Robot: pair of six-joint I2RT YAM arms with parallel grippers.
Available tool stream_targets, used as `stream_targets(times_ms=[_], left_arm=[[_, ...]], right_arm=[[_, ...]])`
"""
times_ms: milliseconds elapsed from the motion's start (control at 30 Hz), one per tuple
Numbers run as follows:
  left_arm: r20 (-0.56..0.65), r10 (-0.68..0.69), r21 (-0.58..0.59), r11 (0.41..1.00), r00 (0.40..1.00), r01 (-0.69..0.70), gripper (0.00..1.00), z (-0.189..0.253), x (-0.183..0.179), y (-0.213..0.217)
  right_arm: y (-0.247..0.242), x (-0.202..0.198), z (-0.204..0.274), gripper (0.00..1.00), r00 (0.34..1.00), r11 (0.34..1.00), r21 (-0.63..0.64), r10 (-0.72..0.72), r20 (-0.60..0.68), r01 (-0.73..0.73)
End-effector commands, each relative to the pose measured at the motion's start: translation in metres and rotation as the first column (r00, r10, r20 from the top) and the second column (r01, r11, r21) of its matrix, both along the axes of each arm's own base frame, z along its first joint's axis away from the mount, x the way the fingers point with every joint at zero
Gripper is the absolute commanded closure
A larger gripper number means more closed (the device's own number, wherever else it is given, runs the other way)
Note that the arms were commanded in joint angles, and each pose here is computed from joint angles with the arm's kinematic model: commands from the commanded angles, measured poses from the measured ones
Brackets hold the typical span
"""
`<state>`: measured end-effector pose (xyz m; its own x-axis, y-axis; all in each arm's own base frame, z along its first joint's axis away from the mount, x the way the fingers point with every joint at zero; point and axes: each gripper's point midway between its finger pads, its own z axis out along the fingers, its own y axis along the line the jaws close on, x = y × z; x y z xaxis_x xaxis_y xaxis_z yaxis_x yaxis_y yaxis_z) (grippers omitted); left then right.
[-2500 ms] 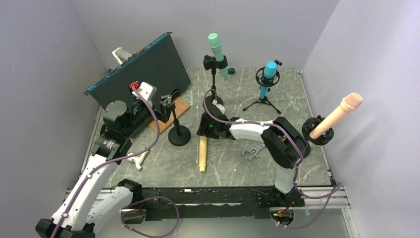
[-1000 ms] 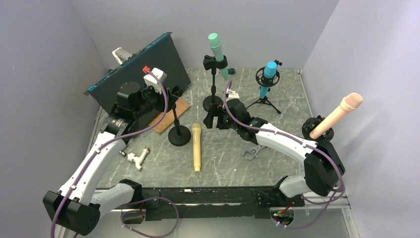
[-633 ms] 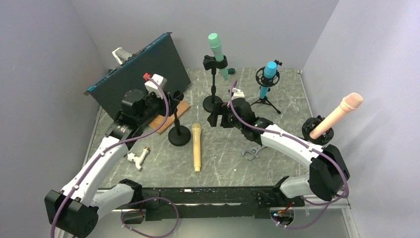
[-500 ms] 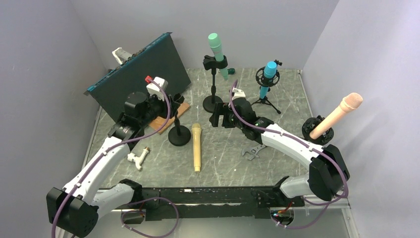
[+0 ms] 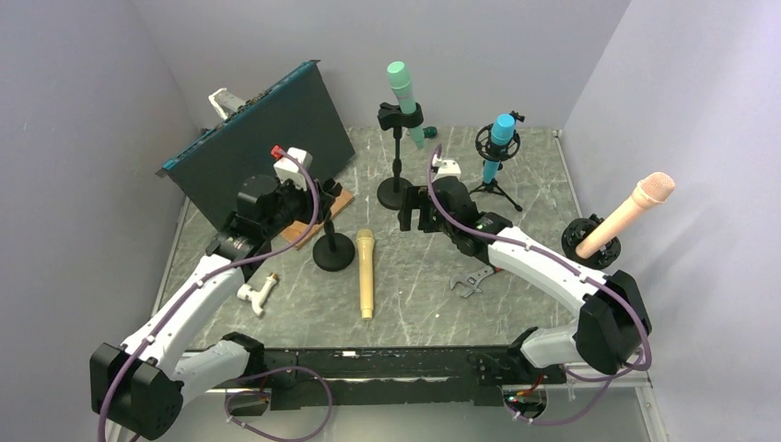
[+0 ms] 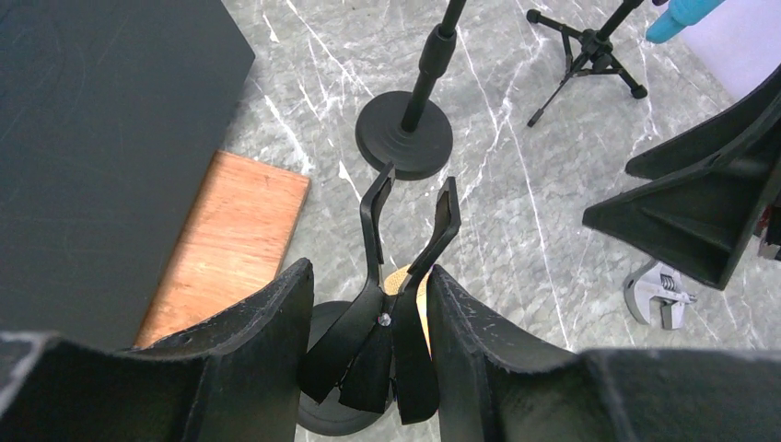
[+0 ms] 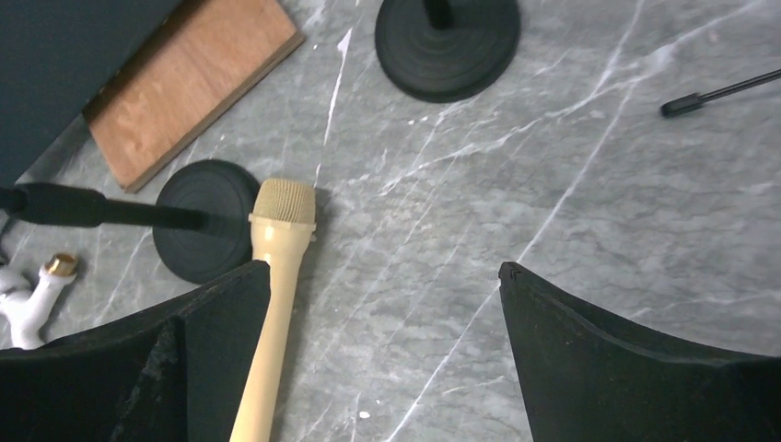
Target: Remove the microphone from the stand
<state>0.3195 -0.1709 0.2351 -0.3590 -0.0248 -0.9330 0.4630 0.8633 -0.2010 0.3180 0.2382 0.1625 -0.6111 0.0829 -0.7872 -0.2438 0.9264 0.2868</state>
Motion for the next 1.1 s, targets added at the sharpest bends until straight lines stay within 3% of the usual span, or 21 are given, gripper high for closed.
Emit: stream_targets(times_ms=[0, 167, 300, 367, 500, 733, 833, 1067], left_arm=[[-0.359, 0.01, 0.07, 0.997, 0.933, 0.017, 0.71, -0.102, -0.039, 0.003], [-0.379, 0.044, 0.082, 0.997, 0.924, -0.014, 0.71, -0.117, -0.042, 0.009], [-0.383, 0.044, 0.07, 0.997, 0.923, -0.018, 0.7, -0.116, -0.044, 0.009], [-0.368, 0.033, 0.062, 0.998, 0.929, -0.011, 0.65, -0.105, -0.042, 0.006], [-0.321, 0.013, 0.047, 0.999, 0.947, 0.002, 0.41, -0.06, -0.033, 0.002], [-0.148, -0.051, 0.053, 0.997, 0.988, 0.059, 0.2, 0.048, -0.007, -0.009], [-0.034, -0.099, 0.03, 0.995, 0.995, 0.1, 0.04, 0.104, -0.002, -0.016], [0.227, -0.181, -0.008, 0.982, 0.957, 0.187, 0.01, 0.164, -0.009, -0.025]], right_arm=[[-0.02, 0.021, 0.043, 0.03, 0.986, 0.989, -0.024, -0.141, 0.088, 0.144], [-0.039, 0.029, 0.056, 0.0, 0.967, 0.968, -0.091, -0.224, 0.123, 0.236], [-0.036, 0.025, 0.06, 0.0, 0.971, 0.983, -0.09, -0.14, 0.192, 0.159], [-0.03, 0.021, 0.06, 0.0, 0.978, 0.992, -0.086, -0.078, 0.193, 0.097], [-0.025, 0.022, 0.06, 0.0, 0.985, 0.989, -0.142, -0.02, 0.172, 0.045], [-0.025, 0.027, 0.089, 0.0, 0.973, 0.982, -0.19, 0.042, 0.227, 0.002], [-0.028, 0.034, 0.111, 0.0, 0.964, 0.98, -0.2, 0.034, 0.265, 0.02], [-0.026, 0.063, 0.183, 0.01, 0.919, 0.983, -0.173, 0.019, 0.395, 0.054]])
